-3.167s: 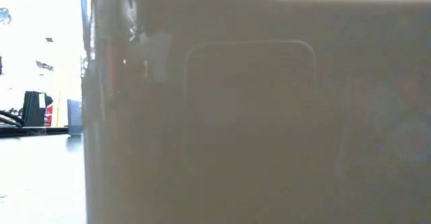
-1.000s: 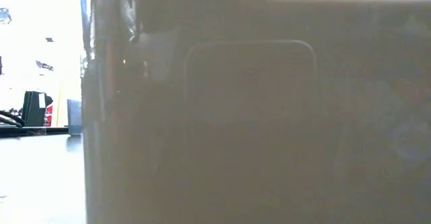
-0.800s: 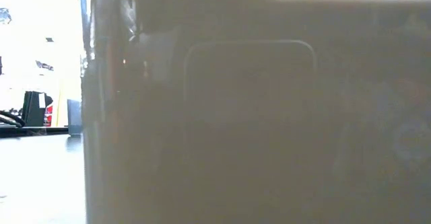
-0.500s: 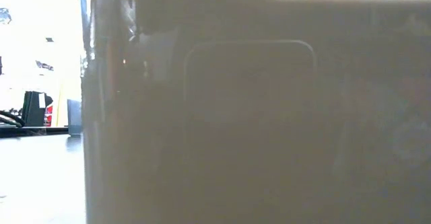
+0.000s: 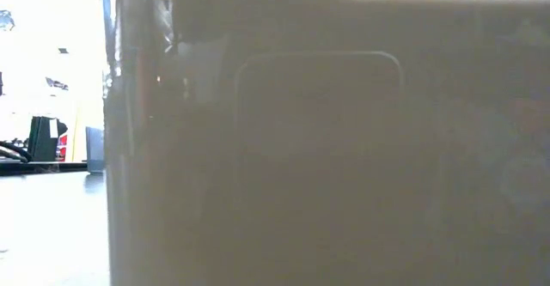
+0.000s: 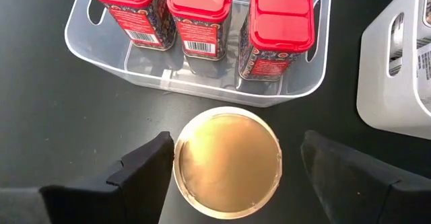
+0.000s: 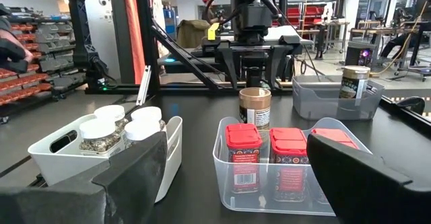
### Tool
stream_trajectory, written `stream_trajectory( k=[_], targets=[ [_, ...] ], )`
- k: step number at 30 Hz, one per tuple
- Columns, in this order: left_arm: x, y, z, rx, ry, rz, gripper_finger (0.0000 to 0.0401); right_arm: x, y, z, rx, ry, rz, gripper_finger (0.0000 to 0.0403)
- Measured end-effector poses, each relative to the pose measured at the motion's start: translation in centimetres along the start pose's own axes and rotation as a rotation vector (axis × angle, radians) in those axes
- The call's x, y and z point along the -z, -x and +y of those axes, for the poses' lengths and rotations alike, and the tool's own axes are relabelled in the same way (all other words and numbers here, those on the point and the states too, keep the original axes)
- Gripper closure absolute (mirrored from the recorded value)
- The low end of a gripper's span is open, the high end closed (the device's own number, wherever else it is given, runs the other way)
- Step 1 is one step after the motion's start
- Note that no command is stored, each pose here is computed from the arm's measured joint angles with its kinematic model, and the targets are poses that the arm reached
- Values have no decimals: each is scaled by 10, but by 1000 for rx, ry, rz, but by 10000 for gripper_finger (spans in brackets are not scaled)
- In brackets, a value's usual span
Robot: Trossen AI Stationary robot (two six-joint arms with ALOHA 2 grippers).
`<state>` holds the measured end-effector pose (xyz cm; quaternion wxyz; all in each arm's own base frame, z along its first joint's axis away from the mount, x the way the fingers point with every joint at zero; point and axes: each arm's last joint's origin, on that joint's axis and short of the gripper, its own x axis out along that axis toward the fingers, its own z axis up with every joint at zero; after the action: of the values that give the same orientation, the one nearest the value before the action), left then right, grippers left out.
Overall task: Sort spices by type
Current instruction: Put the gold seasoning bottle into the black bin
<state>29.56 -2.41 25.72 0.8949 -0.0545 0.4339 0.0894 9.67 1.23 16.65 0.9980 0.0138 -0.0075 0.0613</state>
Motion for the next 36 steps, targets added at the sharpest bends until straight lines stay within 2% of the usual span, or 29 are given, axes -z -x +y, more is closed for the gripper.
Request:
stream_trajectory(
  k=[11,20,30,36],
  targets=[
    [0,0,0,-8,6,-3,40,0,0,0,0,0,0,19],
    [0,0,0,-7,158,-6,40,0,0,0,0,0,0,19],
    [5,-8,0,-15,64,22,40,0,0,0,0,0,0,19],
    [10,-13,1,-23,-31,46,40,0,0,0,-1,-3,0,19]
  ],
)
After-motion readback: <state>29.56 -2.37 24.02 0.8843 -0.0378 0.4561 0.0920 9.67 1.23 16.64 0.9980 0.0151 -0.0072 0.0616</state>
